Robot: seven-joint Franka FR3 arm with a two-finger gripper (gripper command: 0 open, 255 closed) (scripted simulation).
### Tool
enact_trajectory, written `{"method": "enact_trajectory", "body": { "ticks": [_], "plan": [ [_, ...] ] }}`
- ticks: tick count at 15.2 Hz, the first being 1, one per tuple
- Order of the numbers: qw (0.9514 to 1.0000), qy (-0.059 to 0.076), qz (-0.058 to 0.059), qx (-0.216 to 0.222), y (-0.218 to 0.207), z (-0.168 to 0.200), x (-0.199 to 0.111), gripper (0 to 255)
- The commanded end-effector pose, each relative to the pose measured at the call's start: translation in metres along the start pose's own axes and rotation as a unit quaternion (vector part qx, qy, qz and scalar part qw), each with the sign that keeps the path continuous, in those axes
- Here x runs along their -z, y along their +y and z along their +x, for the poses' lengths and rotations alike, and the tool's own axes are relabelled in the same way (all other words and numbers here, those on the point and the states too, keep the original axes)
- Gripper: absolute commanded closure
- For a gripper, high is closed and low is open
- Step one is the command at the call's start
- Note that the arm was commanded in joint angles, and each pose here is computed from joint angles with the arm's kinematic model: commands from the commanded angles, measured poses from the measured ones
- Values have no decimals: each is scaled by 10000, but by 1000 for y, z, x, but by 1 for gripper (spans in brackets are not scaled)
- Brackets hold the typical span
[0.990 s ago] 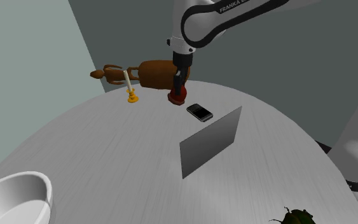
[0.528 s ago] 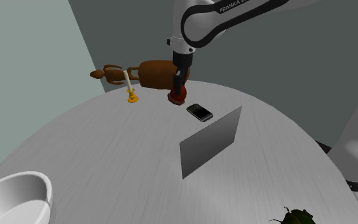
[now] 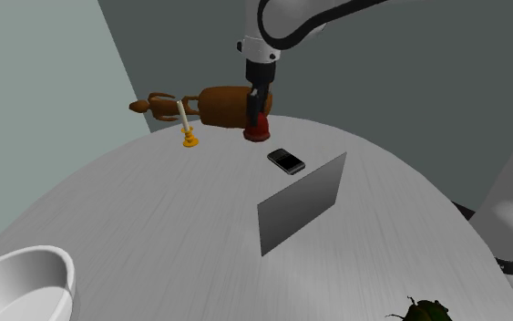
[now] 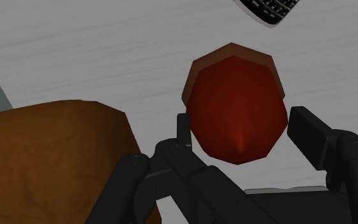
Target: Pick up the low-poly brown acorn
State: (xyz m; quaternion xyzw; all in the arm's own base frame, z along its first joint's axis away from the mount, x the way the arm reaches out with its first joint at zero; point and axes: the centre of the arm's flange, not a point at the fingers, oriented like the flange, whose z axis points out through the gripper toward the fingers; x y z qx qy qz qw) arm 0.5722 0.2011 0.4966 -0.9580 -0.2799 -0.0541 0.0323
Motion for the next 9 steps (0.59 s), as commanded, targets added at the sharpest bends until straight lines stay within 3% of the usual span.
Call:
{"method": "enact_trajectory", "body": {
  "ticks": [1,9],
  "plan": [
    [10000,0,-1,-1,-1,0,12,255],
    [10000,0,-1,-1,-2,4,44,255]
  ]
}}
